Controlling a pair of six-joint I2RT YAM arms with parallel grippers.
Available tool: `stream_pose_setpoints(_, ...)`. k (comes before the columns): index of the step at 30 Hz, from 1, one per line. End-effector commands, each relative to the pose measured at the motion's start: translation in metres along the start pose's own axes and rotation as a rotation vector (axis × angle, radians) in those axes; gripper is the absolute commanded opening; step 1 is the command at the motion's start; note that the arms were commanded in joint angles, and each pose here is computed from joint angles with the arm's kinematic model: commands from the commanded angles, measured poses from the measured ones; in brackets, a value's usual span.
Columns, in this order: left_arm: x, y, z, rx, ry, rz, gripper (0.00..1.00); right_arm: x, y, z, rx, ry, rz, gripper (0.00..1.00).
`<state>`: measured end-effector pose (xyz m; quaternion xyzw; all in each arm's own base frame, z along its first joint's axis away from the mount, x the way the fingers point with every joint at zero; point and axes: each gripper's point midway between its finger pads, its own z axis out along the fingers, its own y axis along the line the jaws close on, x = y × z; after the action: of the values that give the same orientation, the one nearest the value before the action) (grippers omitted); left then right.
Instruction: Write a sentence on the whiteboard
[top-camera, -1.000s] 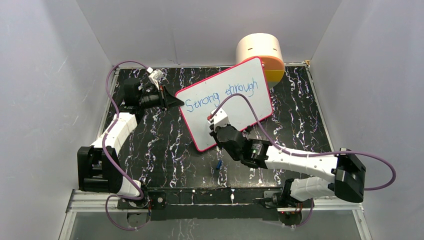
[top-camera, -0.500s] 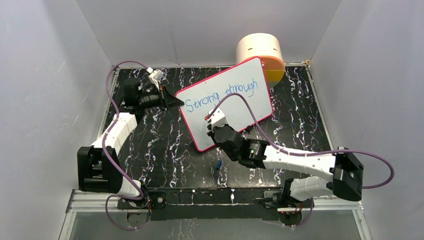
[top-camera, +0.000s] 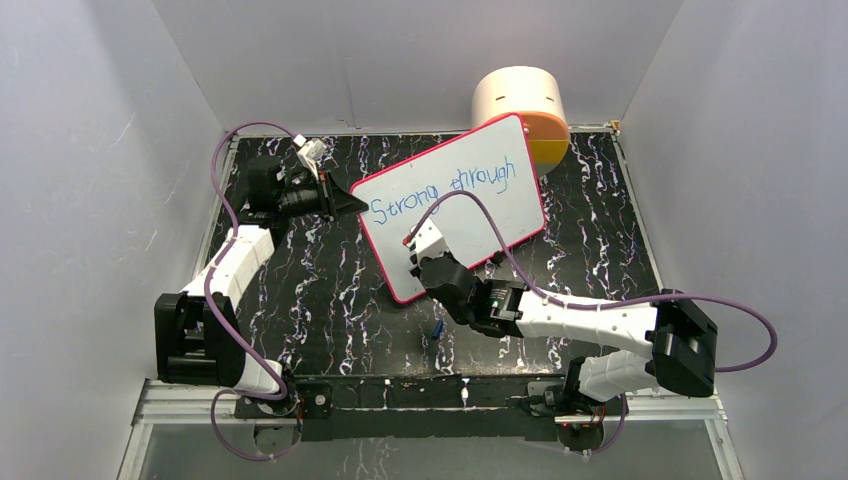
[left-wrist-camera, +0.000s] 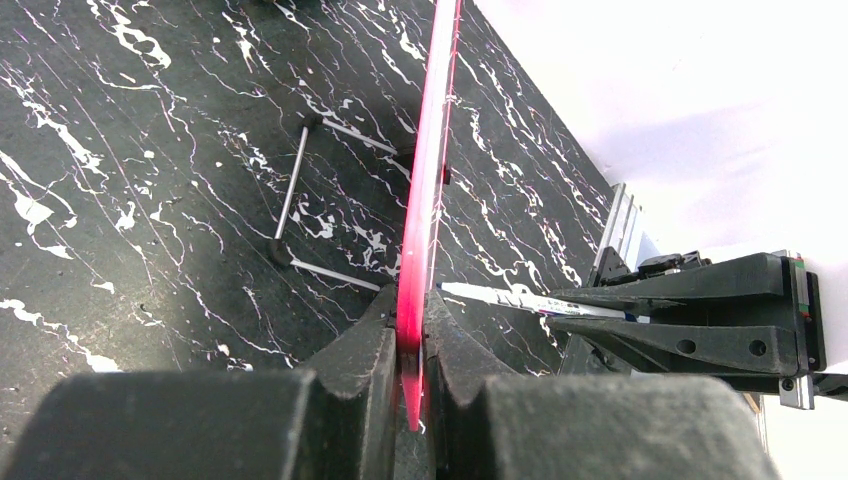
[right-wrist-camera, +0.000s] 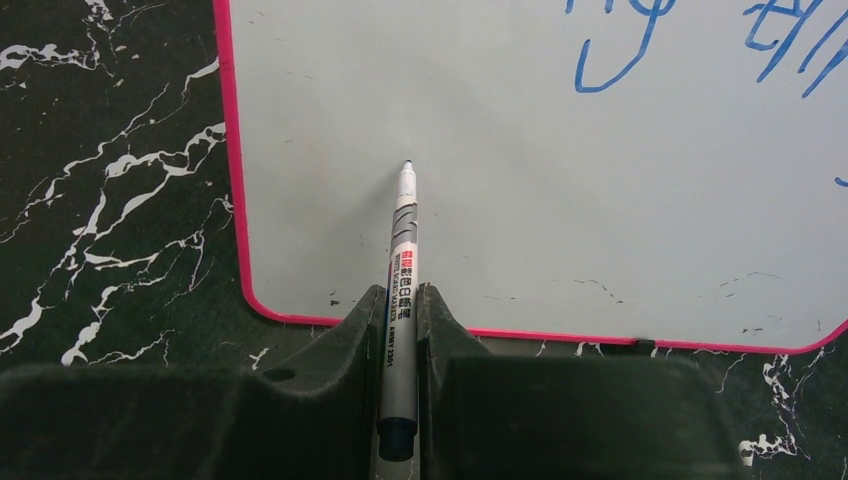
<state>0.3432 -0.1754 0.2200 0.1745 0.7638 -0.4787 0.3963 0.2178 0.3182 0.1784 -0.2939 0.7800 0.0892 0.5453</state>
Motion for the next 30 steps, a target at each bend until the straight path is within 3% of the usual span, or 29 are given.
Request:
stream_pose_setpoints(1,0.005,0.008,-0.004,-0.056,0.012,-0.013,0.00,-0.028,-0.004,-0.001,0.037,-0.067,0.051,0.00)
stream_pose_setpoints(30,0.006,0.007,-0.003,-0.043,0.016,-0.020,0.00,-0.027,0.005,0.010,0.025,-0.090,0.029,0.00)
